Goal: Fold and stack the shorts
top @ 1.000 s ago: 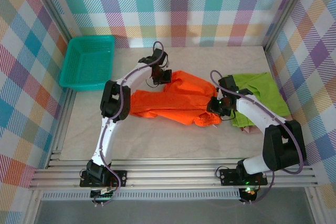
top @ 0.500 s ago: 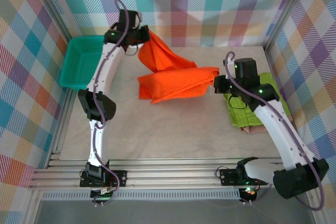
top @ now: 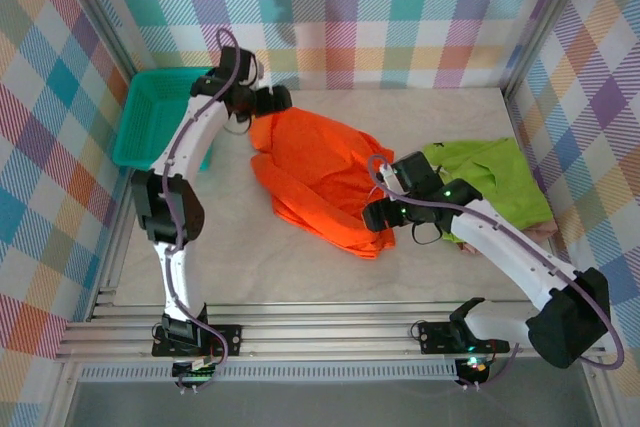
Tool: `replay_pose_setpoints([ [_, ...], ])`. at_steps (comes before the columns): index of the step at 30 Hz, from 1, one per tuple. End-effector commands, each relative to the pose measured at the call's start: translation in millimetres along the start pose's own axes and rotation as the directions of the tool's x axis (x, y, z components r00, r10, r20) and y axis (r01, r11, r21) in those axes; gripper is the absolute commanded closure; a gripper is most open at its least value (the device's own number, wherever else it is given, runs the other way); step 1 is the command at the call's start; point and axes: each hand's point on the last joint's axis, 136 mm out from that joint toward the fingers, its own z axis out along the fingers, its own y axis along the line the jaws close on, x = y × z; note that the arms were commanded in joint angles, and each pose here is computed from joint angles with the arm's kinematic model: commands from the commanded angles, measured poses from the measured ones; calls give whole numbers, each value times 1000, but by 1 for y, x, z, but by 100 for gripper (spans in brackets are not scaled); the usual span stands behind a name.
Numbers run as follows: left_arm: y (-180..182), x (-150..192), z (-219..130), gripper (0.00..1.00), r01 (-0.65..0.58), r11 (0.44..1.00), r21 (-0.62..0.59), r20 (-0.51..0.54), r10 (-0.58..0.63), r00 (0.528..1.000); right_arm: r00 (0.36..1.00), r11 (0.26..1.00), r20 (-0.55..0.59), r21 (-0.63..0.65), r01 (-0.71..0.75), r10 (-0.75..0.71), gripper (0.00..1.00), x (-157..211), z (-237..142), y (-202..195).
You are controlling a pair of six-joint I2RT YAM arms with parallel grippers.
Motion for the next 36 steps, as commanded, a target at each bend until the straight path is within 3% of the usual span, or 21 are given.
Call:
replay_pose_setpoints([
  [1, -12, 2, -51, 7, -9, 999, 40, 120, 4, 993, 997, 998, 53, -48, -48, 50, 15, -25, -6, 12],
  [7, 26, 75, -40, 5, 77, 997, -31, 59, -75, 995, 957, 956, 37, -66, -285, 288, 12, -75, 23, -12],
  [11, 44, 114, -23, 5, 115, 992, -50, 19, -114, 993, 873, 873, 36, -71, -483, 486, 12, -111, 46, -54],
  [14, 62, 136, -7, 6, 125, 987, -101, -19, -128, 992, 828, 829, 54, -64, -555, 558, 12, -131, 65, -81],
  [21, 67, 152, 27, 10, 154, 984, -88, -61, -159, 985, 728, 729, 43, -75, -680, 684, 14, -152, 116, -132],
  [25, 72, 160, 44, 16, 159, 982, -104, -96, -169, 981, 700, 697, 4, -98, -711, 714, 16, -159, 144, -141],
  [32, 73, 167, 63, 35, 177, 979, -105, -120, -189, 974, 677, 676, -6, -38, -736, 736, 22, -153, 175, -164],
  [36, 75, 170, 71, 47, 180, 977, -117, -133, -195, 972, 668, 667, -19, -54, -744, 744, 33, -151, 184, -166],
])
